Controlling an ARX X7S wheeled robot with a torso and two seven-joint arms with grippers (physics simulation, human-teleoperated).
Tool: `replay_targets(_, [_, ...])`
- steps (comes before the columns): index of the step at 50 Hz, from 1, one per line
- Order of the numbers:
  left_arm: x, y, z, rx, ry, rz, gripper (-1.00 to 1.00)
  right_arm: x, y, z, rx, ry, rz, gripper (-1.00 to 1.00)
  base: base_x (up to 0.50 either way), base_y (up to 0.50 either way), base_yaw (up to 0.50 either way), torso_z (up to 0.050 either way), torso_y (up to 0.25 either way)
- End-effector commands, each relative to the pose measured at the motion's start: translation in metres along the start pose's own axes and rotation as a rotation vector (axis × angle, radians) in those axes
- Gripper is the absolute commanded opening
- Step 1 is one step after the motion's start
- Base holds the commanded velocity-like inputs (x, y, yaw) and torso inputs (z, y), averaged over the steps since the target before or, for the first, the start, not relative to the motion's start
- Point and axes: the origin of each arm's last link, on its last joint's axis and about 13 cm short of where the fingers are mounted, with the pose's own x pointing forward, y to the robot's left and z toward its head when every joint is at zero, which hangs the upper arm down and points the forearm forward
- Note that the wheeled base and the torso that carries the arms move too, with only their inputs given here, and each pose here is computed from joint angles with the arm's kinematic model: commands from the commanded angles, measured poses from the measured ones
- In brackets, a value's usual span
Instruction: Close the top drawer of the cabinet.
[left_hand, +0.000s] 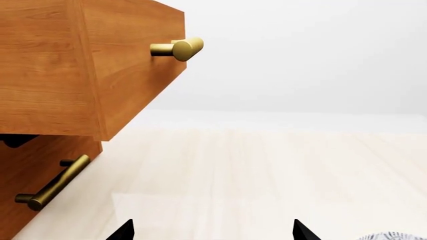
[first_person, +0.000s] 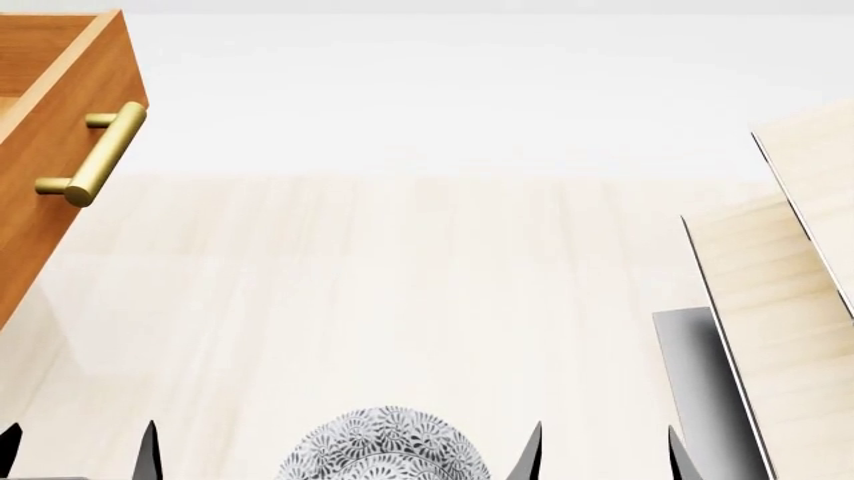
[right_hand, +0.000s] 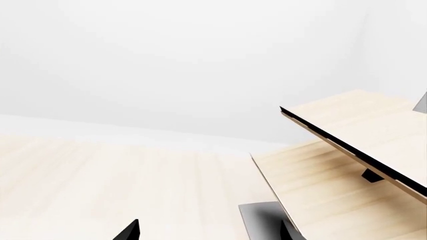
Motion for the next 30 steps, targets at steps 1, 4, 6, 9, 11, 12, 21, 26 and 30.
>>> replay_targets(1, [0.000,0.000,-0.001,0.000,0.002,0.000,1.00,0.000,0.000,-0.001,-0.009,-0.008,-0.002,1.00,0.46,0.00,0.00,0.000,0.000])
replay_targets(4, [-0.001,0.000,-0.001,-0.002,0.002,-0.001,1.00,0.000,-0.001,-0.001,-0.001,-0.006,-0.003,1.00,0.44,0.00,0.00,0.000,0.000])
replay_targets(6, [0.000,0.000,-0.002,-0.002,0.004,-0.001,1.00,0.000,-0.001,-0.001,-0.001,-0.004,-0.003,1.00,0.00,0.00,0.00,0.000,0.000])
replay_targets(9, [0.001,0.000,-0.002,-0.002,0.007,-0.002,1.00,0.000,-0.001,-0.002,-0.001,-0.002,-0.001,1.00,0.00,0.00,0.00,0.000,0.000])
replay_targets(11, [0.002,-0.001,-0.001,-0.002,0.007,-0.010,1.00,-0.001,0.000,-0.002,0.000,-0.001,0.000,1.00,0.00,0.00,0.00,0.000,0.000])
replay_targets(12, [0.004,-0.001,0.000,0.003,0.003,-0.012,1.00,-0.001,0.000,-0.002,0.000,-0.002,0.001,1.00,0.00,0.00,0.00,0.000,0.000])
replay_targets(21, [0.016,-0.004,0.012,0.034,-0.014,-0.043,1.00,-0.001,0.001,-0.002,-0.001,0.002,0.004,1.00,0.00,0.00,0.00,0.000,0.000])
replay_targets(26, [0.030,-0.007,0.026,0.069,-0.036,-0.074,1.00,0.000,0.002,-0.002,-0.002,0.006,0.005,1.00,0.00,0.00,0.00,0.000,0.000])
replay_targets(30, [0.037,-0.010,0.032,0.093,-0.046,-0.080,1.00,0.000,0.002,-0.002,-0.002,0.007,0.006,1.00,0.00,0.00,0.00,0.000,0.000])
